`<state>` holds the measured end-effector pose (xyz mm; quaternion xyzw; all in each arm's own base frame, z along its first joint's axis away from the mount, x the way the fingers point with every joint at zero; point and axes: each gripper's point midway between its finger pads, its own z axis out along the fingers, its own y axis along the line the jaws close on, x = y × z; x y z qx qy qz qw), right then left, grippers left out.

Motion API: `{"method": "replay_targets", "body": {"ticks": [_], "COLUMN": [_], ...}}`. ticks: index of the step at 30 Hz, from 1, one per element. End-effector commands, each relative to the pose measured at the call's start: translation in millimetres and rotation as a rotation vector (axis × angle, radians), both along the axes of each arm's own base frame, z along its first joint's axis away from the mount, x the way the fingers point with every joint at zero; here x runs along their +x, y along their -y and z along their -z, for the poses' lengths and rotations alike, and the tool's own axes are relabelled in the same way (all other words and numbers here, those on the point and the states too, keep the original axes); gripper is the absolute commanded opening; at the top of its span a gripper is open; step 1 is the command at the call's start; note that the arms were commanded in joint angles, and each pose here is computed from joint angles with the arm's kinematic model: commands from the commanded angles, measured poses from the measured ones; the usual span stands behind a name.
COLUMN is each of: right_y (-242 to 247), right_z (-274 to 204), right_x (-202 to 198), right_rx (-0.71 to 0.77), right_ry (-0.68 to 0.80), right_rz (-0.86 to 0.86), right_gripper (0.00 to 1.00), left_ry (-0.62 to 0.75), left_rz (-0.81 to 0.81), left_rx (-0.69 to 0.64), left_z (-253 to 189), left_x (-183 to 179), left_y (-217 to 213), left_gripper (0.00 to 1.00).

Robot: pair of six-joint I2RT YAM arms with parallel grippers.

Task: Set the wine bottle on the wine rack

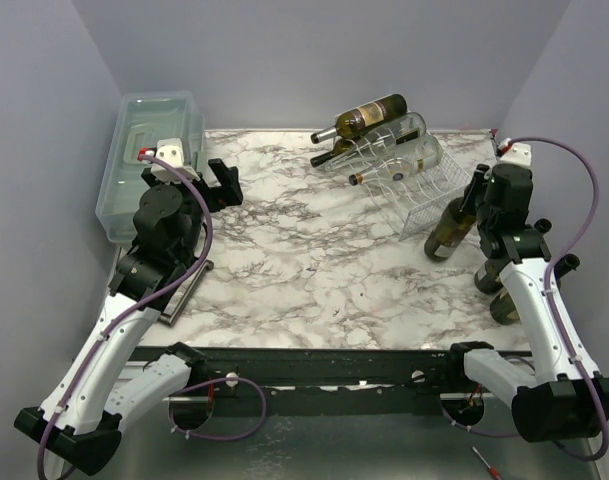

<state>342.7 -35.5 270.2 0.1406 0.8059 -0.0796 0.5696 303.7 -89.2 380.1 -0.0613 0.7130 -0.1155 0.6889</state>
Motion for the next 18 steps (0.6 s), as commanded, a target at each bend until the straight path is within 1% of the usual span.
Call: {"method": "replay_targets", "body": {"ticks": [1,4,7,11,13,15,18], "right_y": [-59,-95,-134,-194,-222,-245,-273], "right_z": [-50,-54,-56,-57,-57,-55,-52], "right_x": [5,4,-3,-28,-40,-45,-42], "right_rx": [-0.005,-0.035,-0.048,-0.036,-0.017,0.011,0.011], "right_ry": [0.147,0.133,0.138,0.168,0.189,0.197,0.194], "right_rz": [-0.318,-0.478,-0.672,-0.993,-1.123,-1.204,-1.237], "right_gripper": [0.01,0.01,0.01,0.01,0.01,0.01,0.01], "left_ry": [0.022,0.023,0.025,0.027,0.027,0.03,0.033], "left_rz": [-0.013,-0.011,-0.011,-0.011,-0.011,-0.016,-0.032], "left_rx": [0.003,0.002,0.001,0.0,0.0,-0.001,-0.007], "left_z": [-4,-5,-5,-6,-6,-7,-8], "left_x": [-3,-3,-4,-4,-4,-5,-6], "left_y": [-3,-3,-4,-4,-4,-5,-9], "left_gripper": [0.99,0.99,0.99,0.99,0.99,0.99,0.99]}}
